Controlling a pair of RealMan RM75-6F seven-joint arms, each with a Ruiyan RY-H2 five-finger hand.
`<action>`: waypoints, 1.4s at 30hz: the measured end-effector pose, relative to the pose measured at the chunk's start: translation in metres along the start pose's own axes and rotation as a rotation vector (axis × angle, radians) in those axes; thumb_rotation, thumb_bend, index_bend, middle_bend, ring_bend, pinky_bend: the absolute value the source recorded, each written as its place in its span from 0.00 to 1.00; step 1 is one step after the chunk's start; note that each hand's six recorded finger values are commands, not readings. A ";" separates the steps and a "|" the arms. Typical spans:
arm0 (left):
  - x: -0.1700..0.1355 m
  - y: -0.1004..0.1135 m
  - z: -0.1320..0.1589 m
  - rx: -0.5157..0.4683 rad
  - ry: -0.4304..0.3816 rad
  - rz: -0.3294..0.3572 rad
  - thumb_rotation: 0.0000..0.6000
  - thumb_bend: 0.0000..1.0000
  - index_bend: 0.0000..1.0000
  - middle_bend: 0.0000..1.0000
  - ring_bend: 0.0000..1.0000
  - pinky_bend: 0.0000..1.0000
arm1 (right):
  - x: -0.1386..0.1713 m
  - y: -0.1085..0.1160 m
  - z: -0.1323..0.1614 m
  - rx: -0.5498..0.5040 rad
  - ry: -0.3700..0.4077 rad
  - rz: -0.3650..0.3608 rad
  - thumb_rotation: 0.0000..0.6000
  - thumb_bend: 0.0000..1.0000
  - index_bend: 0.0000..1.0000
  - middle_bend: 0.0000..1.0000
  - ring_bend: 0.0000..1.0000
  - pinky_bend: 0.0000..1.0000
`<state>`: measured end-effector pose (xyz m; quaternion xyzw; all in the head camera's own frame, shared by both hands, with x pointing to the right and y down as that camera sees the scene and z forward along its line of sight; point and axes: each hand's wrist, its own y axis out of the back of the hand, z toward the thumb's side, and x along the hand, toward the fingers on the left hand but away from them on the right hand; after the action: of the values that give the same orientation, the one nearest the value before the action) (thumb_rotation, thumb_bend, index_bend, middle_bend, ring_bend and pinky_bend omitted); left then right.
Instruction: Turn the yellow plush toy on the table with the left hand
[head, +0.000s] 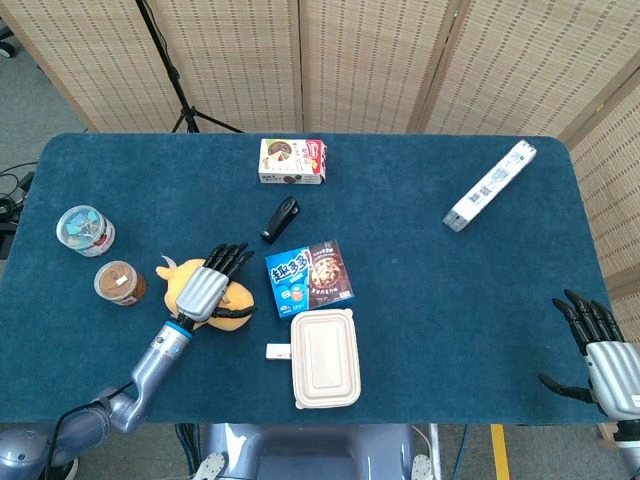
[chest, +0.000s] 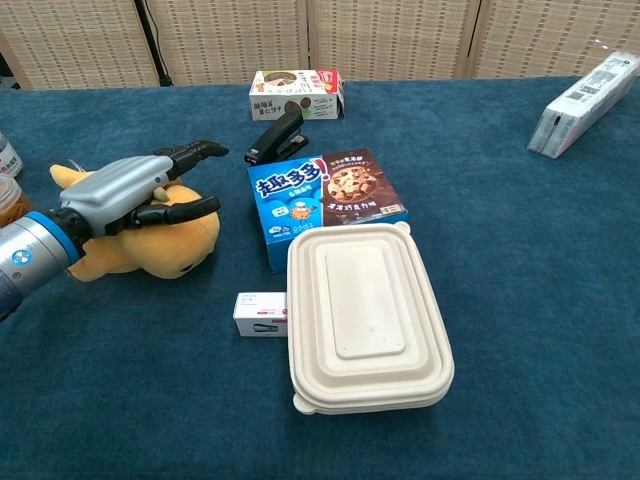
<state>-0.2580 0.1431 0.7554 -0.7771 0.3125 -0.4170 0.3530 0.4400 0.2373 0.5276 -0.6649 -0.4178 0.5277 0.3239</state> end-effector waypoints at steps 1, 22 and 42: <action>0.000 0.001 -0.004 0.005 0.006 0.002 0.00 0.00 0.00 0.00 0.00 0.00 | 0.000 0.000 0.000 0.000 -0.002 0.001 1.00 0.00 0.00 0.00 0.00 0.00; -0.004 0.030 -0.048 -0.040 0.077 0.083 0.00 0.00 0.00 0.00 0.00 0.00 | -0.001 0.000 0.000 0.004 -0.003 -0.006 1.00 0.00 0.00 0.00 0.00 0.00; -0.060 0.101 -0.014 -0.149 -0.071 0.176 0.00 0.00 0.00 0.00 0.00 0.00 | 0.003 0.002 0.004 0.013 0.010 -0.017 1.00 0.00 0.00 0.00 0.00 0.00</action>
<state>-0.3167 0.1298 0.6538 -0.7851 0.3968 -0.3322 0.3403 0.4366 0.2387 0.5239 -0.6619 -0.4185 0.5241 0.3347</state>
